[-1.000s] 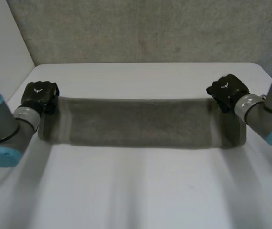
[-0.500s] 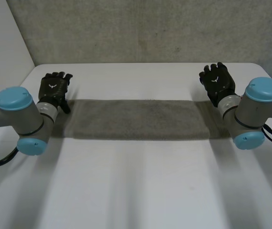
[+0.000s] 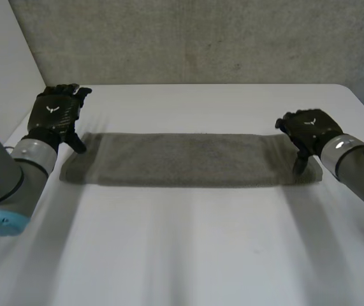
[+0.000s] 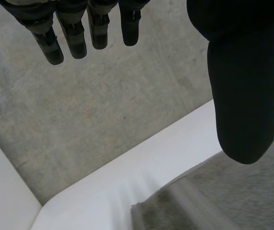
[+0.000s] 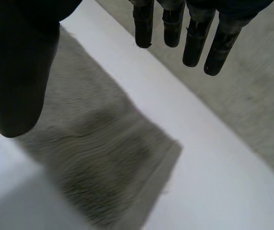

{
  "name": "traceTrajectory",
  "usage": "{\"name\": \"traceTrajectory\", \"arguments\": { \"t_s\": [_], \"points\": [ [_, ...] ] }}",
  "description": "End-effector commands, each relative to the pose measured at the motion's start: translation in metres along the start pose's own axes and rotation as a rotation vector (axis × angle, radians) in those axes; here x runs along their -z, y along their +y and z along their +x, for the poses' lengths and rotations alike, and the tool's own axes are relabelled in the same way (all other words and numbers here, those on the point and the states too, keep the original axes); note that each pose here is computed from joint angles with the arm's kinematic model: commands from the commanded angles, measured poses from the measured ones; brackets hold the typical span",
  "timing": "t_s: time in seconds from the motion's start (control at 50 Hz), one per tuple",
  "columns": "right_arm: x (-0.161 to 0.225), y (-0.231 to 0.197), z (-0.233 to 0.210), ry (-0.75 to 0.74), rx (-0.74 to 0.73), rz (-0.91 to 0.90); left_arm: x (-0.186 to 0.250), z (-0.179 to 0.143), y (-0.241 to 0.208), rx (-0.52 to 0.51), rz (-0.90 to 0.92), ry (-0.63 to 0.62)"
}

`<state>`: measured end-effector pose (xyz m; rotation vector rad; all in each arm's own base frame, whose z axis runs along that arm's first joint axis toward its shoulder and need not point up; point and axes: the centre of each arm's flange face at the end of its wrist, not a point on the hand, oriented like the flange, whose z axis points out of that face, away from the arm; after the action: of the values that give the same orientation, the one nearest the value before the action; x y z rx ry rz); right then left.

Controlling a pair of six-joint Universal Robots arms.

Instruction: Fold the towel.

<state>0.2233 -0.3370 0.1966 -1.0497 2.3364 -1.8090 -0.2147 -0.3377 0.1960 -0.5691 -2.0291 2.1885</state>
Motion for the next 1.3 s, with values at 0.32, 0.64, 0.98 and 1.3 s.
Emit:
{"name": "traceTrajectory", "arguments": {
  "t_s": [0.32, 0.64, 0.98, 1.3],
  "points": [
    [-0.043, 0.080, 0.030, 0.015, -0.043, -0.114, 0.018, 0.008, 0.012, 0.057, -0.017, 0.033],
    [-0.037, 0.097, 0.120, 0.318, 0.064, -0.210, 0.018, 0.005, 0.012, 0.056, -0.014, 0.023],
    [-0.028, -0.065, 0.039, 0.260, 0.172, 0.300, 0.018, 0.001, 0.004, 0.053, 0.009, 0.006],
    [-0.008, -0.041, -0.251, -0.363, 0.412, 0.553, 0.018, 0.001, 0.007, 0.054, 0.002, 0.008]
  ]
}}
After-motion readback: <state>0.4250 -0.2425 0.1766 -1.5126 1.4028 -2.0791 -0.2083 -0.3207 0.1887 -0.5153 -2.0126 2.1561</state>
